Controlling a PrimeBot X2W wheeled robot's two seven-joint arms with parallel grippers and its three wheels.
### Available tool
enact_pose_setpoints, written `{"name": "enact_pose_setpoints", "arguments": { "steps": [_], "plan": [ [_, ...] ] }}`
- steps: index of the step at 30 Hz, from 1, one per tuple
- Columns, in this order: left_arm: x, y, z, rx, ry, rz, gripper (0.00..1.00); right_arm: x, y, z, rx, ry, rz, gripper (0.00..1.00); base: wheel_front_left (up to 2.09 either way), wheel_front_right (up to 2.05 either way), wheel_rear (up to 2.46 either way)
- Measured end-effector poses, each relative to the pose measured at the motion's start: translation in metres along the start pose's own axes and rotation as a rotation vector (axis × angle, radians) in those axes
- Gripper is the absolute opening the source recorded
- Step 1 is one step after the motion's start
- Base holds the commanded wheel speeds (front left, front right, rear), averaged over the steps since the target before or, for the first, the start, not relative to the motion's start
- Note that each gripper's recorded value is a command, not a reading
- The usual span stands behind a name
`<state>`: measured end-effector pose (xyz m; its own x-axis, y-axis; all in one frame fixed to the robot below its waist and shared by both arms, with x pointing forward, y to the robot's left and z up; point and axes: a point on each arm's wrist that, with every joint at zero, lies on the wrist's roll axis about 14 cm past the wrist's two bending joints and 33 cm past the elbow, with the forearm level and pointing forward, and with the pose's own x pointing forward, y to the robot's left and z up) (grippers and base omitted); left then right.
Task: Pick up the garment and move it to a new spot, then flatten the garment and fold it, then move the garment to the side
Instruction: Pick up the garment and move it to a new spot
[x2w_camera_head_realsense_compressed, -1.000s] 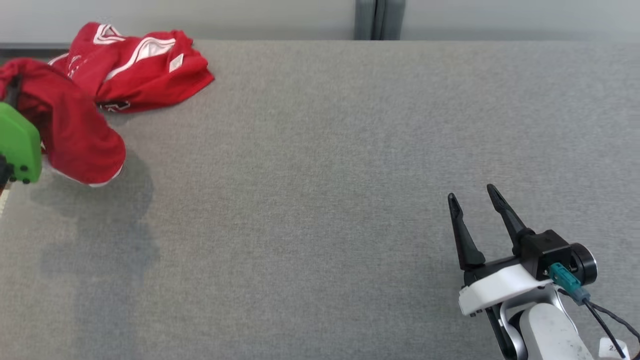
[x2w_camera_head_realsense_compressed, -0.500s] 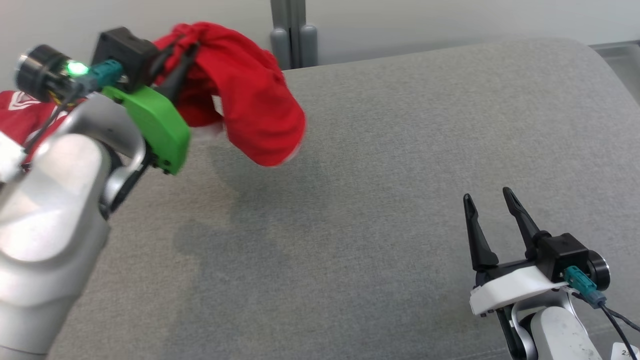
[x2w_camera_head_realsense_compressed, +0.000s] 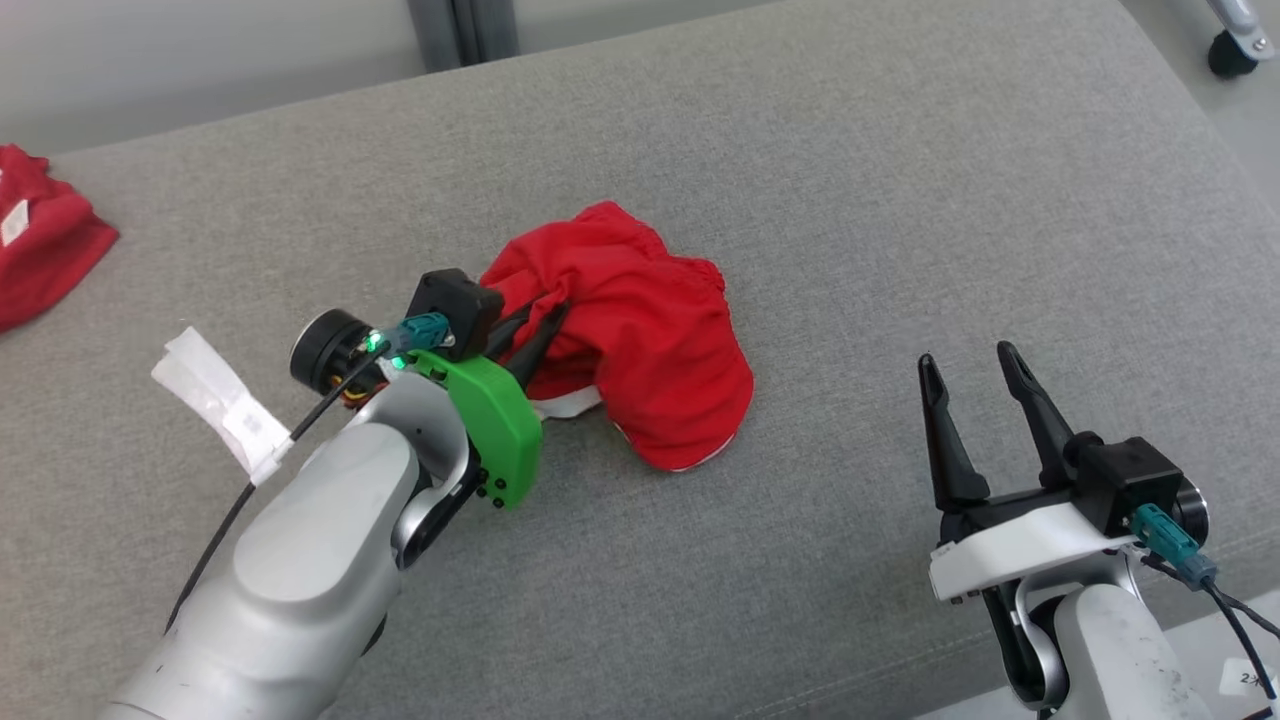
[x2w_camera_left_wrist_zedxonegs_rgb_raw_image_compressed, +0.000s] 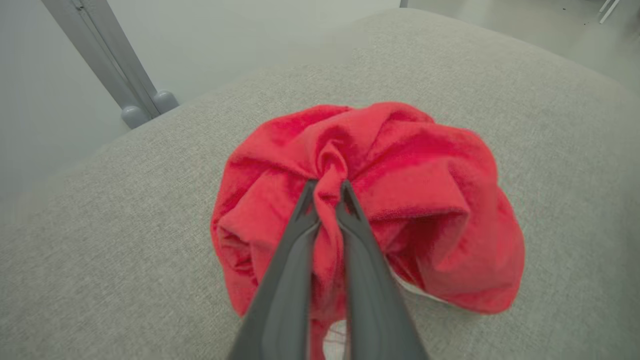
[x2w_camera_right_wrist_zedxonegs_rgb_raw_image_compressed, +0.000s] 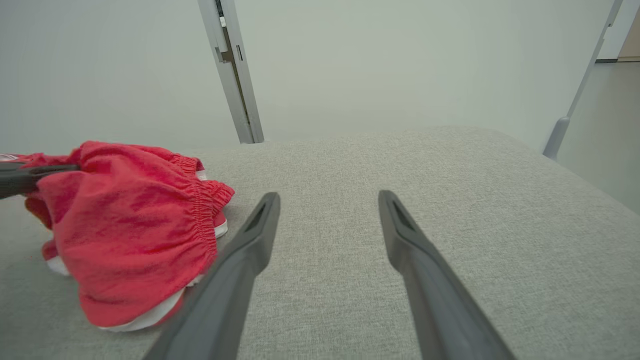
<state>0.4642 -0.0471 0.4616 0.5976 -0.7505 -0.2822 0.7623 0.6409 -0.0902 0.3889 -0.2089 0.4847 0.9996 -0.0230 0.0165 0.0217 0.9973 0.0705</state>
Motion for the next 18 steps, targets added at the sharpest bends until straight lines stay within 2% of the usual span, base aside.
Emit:
{"name": "enact_pose_setpoints", "arguments": {
  "steps": [3, 4, 5, 6, 7, 13, 18],
  "plan": [
    [0.007, 0.009, -0.022, -0.032, 0.028, 0.030, 0.00, 0.000, -0.006, -0.006, -0.003, 0.018, -0.017, 1.00, 0.00, 0.00, 0.00],
    [0.009, 0.011, -0.028, -0.041, 0.036, 0.041, 0.07, -0.001, -0.007, -0.008, -0.004, 0.024, -0.022, 1.00, 0.00, 0.00, 0.00],
    [0.011, 0.013, -0.034, -0.042, 0.040, 0.047, 0.47, -0.001, -0.009, -0.010, -0.005, 0.031, -0.027, 1.00, 0.00, 0.00, 0.00],
    [0.013, 0.014, -0.036, -0.047, 0.036, 0.054, 0.80, -0.002, -0.010, -0.011, -0.006, 0.035, -0.030, 1.00, 0.00, 0.00, 0.00],
    [0.015, 0.013, -0.037, -0.060, 0.024, 0.057, 1.00, -0.002, -0.011, -0.012, -0.007, 0.039, -0.034, 1.00, 0.00, 0.00, 0.00],
    [0.014, 0.014, -0.019, -0.079, -0.084, 0.094, 1.00, -0.002, -0.010, -0.010, -0.013, 0.033, -0.027, 1.00, 0.00, 0.00, 0.00],
    [-0.003, 0.018, -0.005, -0.078, -0.148, 0.136, 1.00, -0.002, -0.006, 0.000, -0.018, 0.004, -0.015, 1.00, 0.00, 0.00, 0.00]
  ]
}}
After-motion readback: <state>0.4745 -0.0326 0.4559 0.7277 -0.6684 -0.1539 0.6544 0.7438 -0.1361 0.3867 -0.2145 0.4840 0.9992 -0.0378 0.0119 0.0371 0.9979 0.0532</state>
